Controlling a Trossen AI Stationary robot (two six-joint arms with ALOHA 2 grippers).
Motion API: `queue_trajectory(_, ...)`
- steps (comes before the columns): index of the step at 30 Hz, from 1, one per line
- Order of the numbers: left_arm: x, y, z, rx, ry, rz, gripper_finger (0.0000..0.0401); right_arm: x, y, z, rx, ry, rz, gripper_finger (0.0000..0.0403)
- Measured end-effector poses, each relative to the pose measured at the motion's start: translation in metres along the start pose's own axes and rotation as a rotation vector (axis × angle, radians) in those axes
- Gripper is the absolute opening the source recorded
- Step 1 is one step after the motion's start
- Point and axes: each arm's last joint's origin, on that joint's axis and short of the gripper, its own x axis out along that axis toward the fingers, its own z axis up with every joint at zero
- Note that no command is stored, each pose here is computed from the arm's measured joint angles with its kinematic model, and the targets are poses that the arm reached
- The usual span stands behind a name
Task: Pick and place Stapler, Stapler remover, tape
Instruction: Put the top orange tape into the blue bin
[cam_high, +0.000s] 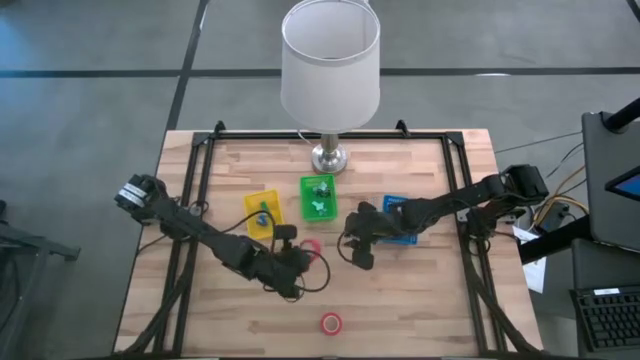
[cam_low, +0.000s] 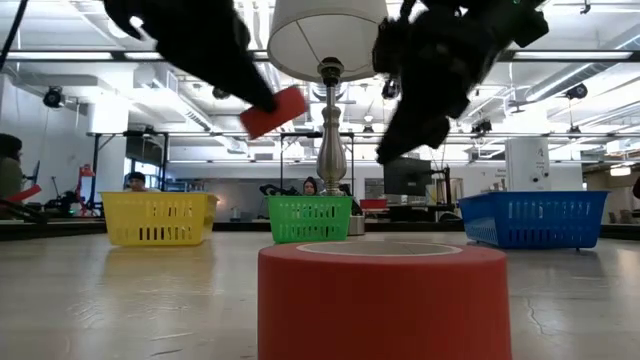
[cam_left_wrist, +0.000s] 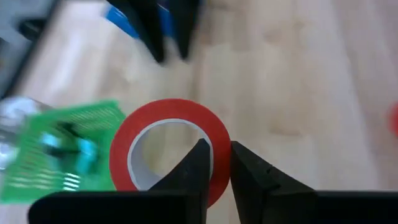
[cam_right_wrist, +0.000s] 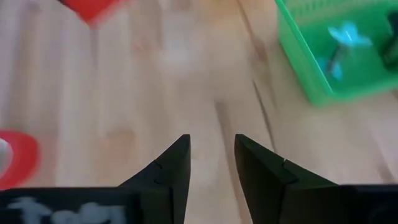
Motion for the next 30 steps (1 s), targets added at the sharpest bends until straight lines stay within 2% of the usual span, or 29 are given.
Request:
queue_trajectory(4,0.002,0.006,0.004,0.036,-0.046,0.124,0.0048,-0.001,0.007,0.009,0.0,-0.091,0.068,0.0113)
queue_trajectory(8,0.008,0.008,0.002,0.037,-0.061,0.259,0.0046,-0.003,0.011,0.019,0.011,-0.206,0.085,0.0109)
queue_trajectory(12,0.018,0.003,0.001,0.056,-0.074,0.275,0.0048,-0.005,0.012,0.028,0.023,-0.317,0.065,0.0111)
queue_trajectory(17,0.034,-0.006,-0.001,0.144,-0.096,0.394,0.0049,-0.005,0.012,0.028,0.04,-0.33,0.067,0.0118)
queue_trajectory(20,0.04,-0.009,0.001,0.178,-0.093,0.465,0.005,-0.005,0.011,0.028,0.044,-0.339,0.03,0.0124)
queue_trajectory(30,0.052,-0.013,0.004,0.147,-0.099,0.521,0.0051,-0.005,0.009,0.027,0.037,-0.339,-0.015,0.0144)
